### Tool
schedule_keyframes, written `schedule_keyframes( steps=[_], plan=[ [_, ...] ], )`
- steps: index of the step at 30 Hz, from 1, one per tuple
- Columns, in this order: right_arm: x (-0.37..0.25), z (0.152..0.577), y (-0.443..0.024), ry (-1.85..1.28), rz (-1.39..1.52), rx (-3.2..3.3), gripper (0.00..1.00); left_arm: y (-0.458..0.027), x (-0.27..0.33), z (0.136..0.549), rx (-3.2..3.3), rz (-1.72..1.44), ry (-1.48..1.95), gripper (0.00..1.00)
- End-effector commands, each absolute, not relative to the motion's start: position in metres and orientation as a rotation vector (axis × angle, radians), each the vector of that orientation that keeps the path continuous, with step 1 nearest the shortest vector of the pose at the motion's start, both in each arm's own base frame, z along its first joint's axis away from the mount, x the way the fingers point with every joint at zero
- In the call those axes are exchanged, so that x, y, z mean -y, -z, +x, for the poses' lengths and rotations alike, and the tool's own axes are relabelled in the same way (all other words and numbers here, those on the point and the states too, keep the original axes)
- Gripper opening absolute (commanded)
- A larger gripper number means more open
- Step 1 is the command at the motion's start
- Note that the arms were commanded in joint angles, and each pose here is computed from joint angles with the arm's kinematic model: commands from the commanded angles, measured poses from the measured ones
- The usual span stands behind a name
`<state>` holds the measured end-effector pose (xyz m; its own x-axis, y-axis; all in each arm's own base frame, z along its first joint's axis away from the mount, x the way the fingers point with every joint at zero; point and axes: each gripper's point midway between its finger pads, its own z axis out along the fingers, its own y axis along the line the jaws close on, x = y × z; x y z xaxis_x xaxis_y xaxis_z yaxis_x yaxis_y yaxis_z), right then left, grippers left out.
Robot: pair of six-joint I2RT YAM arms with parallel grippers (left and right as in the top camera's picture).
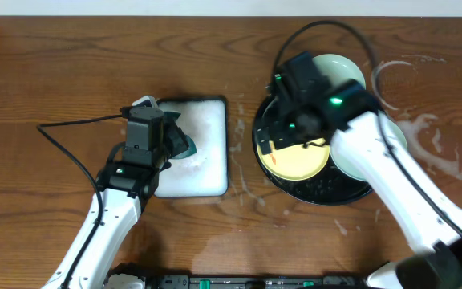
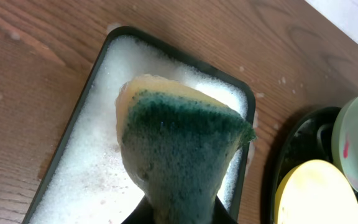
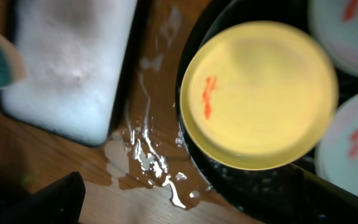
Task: Clean dirty plates on tray and stack at the side
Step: 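Move the right gripper over the yellow plate on the black tray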
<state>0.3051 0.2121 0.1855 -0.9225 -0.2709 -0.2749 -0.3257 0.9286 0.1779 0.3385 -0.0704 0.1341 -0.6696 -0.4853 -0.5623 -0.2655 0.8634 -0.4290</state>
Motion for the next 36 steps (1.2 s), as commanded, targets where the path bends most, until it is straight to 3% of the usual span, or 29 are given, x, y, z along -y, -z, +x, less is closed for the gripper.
schedule_keyframes(
  steps=[1,3,7,13,16,20,24,32,36],
  plan=[
    [-0.238,0.302,-0.161,-0.372,-0.465,-2.91,0.99,-0.145,0.068,0.343,-2.306,-0.53,0.397,0.08],
    [-0.246,0.302,-0.146,-0.367,-0.496,-2.936,0.99,-0.145,0.068,0.343,-2.306,-0.53,0.397,0.07],
    [-0.258,0.309,-0.123,-0.317,-0.545,-2.937,0.85,-0.144,0.068,0.343,-2.309,-0.53,0.395,0.07],
    [-0.238,0.334,-0.095,-0.009,-0.453,-2.909,0.74,-0.142,0.067,0.341,-2.319,-0.532,0.391,0.07],
    [-0.209,0.343,-0.089,0.203,-0.35,-2.899,0.74,-0.141,0.067,0.34,-2.324,-0.533,0.388,0.07],
    [-0.185,0.347,-0.092,0.264,-0.284,-2.921,0.75,-0.141,0.067,0.34,-2.323,-0.533,0.389,0.08],
    [-0.163,0.346,-0.093,0.179,-0.27,-3.005,0.75,-0.141,0.067,0.34,-2.323,-0.533,0.389,0.07],
    [-0.142,0.346,-0.084,-0.361,-0.546,-3.078,0.73,-0.141,0.067,0.34,-2.325,-0.534,0.388,0.08],
    [-0.126,0.349,-0.067,-0.37,-0.485,-3.083,0.7,-0.141,0.067,0.34,-2.326,-0.534,0.387,0.07]
  ],
)
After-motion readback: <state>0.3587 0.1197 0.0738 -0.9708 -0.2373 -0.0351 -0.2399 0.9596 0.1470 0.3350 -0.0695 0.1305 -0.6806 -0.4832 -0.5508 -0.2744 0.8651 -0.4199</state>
